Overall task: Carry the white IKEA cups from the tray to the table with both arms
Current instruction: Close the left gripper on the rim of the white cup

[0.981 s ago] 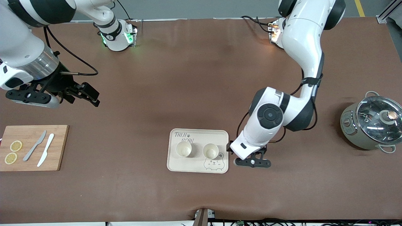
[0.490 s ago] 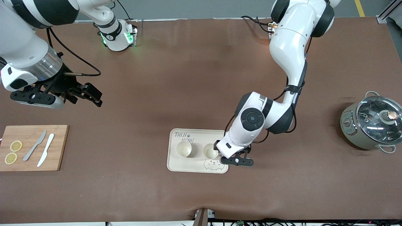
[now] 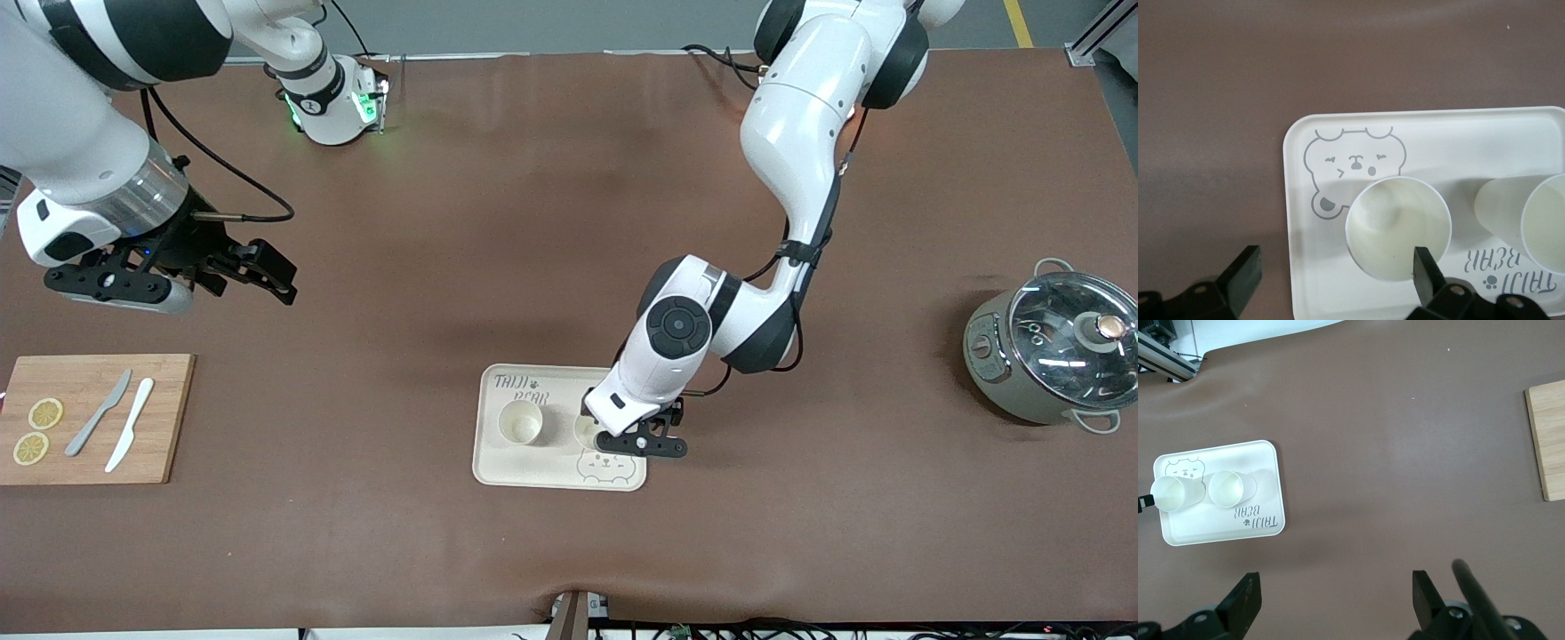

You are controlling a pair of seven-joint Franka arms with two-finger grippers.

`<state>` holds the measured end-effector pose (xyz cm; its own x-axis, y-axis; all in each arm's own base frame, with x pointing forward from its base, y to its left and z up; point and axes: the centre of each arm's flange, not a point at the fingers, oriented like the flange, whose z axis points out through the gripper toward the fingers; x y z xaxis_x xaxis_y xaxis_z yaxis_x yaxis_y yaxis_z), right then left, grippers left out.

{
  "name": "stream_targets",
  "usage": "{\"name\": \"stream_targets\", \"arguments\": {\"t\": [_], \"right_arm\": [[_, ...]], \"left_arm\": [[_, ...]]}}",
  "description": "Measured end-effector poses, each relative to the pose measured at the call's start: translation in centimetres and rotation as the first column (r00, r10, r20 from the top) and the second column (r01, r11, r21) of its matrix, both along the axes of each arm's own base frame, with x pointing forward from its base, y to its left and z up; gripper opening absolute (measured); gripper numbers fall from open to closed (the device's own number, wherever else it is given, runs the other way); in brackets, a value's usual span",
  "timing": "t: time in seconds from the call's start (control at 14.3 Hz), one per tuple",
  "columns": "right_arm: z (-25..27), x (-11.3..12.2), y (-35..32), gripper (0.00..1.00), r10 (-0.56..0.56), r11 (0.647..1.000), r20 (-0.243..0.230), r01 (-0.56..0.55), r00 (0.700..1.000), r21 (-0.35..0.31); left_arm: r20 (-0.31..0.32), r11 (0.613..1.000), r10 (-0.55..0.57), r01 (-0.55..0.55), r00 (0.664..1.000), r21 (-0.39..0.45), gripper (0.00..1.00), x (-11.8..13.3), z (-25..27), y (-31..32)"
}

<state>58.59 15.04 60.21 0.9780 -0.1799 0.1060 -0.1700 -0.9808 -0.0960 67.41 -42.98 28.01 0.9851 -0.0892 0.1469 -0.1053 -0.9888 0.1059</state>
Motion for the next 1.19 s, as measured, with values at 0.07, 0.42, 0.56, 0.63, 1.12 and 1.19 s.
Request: {"name": "stream_targets", "arguments": {"t": [0.07, 0.42, 0.56, 0.63, 1.12, 1.19], "right_arm": [[0.1, 0.0, 0.0, 1.0, 0.001, 1.0, 0.001, -0.001, 1.0, 0.0], [0.4, 0.3, 0.0, 1.0, -0.001, 1.0, 0.029, 0.001, 1.0, 0.007], [0.5, 0.3, 0.1, 1.0, -0.002, 1.0, 0.036, 0.001, 0.999, 0.008], [0.5, 0.3, 0.1, 1.0, -0.002, 1.0, 0.038, 0.001, 0.999, 0.009], [0.5, 0.4, -0.2, 1.0, -0.007, 1.0, 0.037, 0.007, 0.999, 0.007], [0.4, 0.4, -0.3, 1.0, -0.008, 1.0, 0.035, 0.007, 0.999, 0.007]], "left_arm": [[0.006, 1.0, 0.0, 0.0, 1.0, -0.003, 1.0, 0.0, -0.3, -0.1], [0.029, 1.0, 0.004, -0.005, 1.0, 0.008, 1.0, 0.0, -2.8, -0.5], [0.033, 1.0, 0.003, -0.003, 0.999, 0.01, 1.0, -0.1, -3.5, -0.6], [0.034, 1.0, 0.002, -0.003, 0.999, 0.011, 1.0, -0.1, -3.8, -0.6], [0.048, 0.998, 0.062, -0.062, 0.997, 0.007, 0.97, 0.3, -4.8, -0.2], [0.046, 0.996, 0.09, -0.09, 0.995, 0.001, 0.9, 0.2, -4.8, -0.4]]}}
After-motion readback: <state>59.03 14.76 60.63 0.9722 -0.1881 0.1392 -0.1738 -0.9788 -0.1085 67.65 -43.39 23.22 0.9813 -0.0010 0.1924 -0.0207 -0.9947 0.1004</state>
